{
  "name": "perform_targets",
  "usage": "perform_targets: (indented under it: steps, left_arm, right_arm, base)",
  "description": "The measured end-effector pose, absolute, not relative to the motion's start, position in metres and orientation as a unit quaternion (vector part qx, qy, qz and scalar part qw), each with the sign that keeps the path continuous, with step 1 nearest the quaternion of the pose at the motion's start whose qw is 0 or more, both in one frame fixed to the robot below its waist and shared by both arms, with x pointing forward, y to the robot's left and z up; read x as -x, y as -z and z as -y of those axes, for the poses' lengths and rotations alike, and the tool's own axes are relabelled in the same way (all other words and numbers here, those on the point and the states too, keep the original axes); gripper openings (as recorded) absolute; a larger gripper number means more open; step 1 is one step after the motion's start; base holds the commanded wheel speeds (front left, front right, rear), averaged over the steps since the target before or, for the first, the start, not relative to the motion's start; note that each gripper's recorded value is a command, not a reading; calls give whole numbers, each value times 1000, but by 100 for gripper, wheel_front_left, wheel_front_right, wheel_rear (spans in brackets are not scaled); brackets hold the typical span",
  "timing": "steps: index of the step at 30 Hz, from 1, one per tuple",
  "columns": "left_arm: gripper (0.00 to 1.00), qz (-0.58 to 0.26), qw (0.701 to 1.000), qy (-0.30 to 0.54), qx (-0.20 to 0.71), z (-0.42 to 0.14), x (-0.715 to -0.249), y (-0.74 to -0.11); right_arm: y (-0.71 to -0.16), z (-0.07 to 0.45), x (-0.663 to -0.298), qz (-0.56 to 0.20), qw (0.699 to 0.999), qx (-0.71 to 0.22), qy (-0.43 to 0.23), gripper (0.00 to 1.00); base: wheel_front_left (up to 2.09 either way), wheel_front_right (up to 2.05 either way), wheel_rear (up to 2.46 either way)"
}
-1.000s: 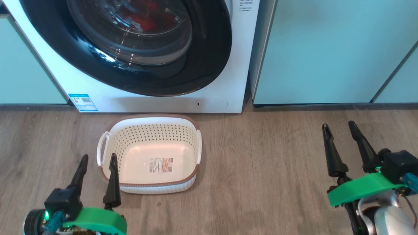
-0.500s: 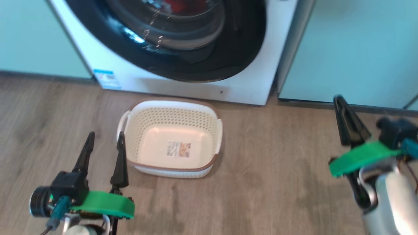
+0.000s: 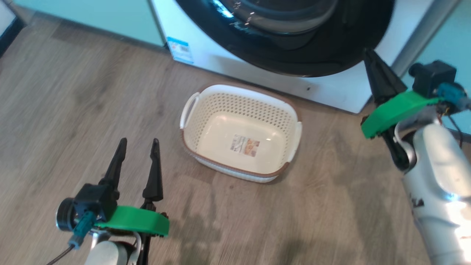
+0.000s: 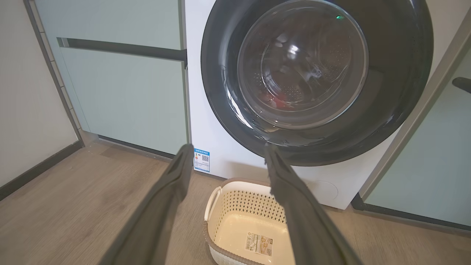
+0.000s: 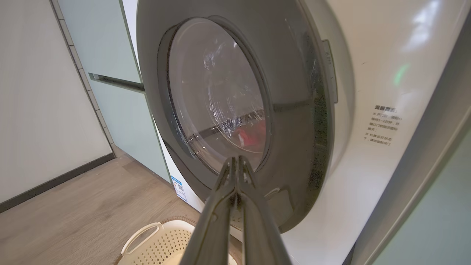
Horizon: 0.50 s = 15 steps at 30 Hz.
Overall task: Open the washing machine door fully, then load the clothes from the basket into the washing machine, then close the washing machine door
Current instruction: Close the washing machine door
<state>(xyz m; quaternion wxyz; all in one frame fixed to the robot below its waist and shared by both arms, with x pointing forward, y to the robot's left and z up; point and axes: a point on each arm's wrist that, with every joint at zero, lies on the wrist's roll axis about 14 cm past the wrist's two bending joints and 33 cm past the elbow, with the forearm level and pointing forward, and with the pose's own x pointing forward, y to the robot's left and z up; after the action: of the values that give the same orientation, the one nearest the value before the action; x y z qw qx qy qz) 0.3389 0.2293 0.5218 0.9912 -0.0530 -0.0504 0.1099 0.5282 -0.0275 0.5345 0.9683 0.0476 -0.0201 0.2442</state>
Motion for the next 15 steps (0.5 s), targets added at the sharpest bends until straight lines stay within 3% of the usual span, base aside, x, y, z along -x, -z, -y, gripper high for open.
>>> perform_targets:
  steps: [15]
  left_arm:
    - [100, 47, 989, -133, 50, -242, -346, -519]
  right_arm:
    - [-528, 10, -595, 19, 970, -66, -232, 0]
  base:
    - [0, 0, 0]
